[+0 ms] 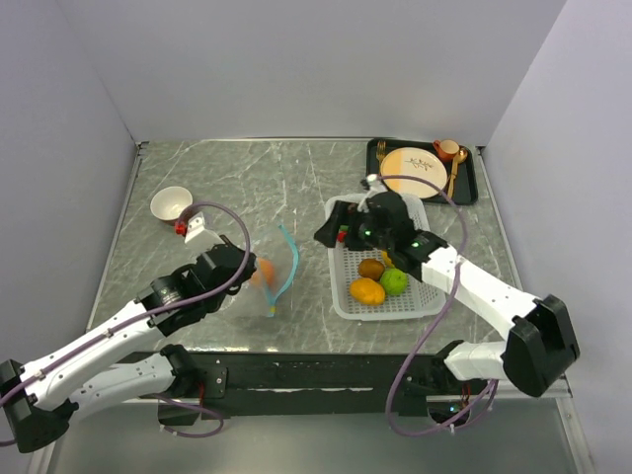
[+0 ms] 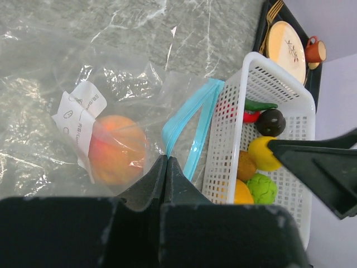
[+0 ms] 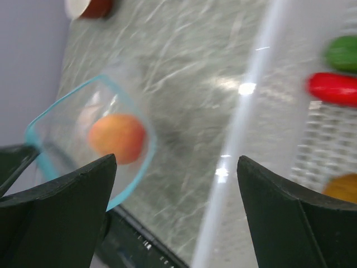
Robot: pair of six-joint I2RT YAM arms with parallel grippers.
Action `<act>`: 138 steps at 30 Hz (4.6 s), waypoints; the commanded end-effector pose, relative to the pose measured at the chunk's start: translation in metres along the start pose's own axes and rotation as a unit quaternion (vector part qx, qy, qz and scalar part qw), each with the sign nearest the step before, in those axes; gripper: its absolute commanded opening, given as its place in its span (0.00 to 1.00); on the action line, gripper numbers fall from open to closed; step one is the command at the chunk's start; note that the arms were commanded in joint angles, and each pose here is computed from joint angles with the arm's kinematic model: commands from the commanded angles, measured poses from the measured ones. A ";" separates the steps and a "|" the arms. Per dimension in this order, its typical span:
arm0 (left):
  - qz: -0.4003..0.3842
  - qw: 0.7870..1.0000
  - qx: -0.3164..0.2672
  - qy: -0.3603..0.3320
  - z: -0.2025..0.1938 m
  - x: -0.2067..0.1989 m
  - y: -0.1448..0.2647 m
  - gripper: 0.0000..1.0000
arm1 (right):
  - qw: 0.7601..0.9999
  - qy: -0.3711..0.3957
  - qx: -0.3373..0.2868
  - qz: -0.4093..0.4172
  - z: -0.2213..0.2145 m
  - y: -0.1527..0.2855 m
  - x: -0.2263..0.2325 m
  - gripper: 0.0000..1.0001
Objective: Place the food in the zip-top bag and seal the zipper
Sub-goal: Adjust the zipper food storage bag at the center of the board, then pick up the fake fruit from the bin.
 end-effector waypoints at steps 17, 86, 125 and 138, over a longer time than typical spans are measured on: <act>-0.014 0.999 -0.033 0.023 0.019 -0.005 0.009 0.01 | 0.987 0.023 0.100 0.126 -0.025 -0.065 0.069 0.67; -0.005 0.999 0.028 -0.029 -0.011 -0.043 -0.011 0.01 | 0.963 -0.014 -0.023 -0.267 0.021 0.024 -0.095 1.00; 0.008 0.997 0.049 -0.051 -0.033 -0.033 -0.028 0.01 | 0.918 -0.096 0.044 -0.381 -0.049 0.020 -0.193 0.92; -0.001 0.998 0.043 -0.045 -0.026 -0.032 -0.021 0.01 | 0.919 -0.092 0.061 -0.378 -0.059 0.015 -0.198 0.59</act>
Point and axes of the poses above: each gripper's point midway between its finger pads, its own y axis back along the fingers, its own x axis along the line the jaws close on, z = x × y, the point moved 2 cm from there along y, back along the fingers, and after that the axes turned 13 degrees about y, right-handed, at the moved point
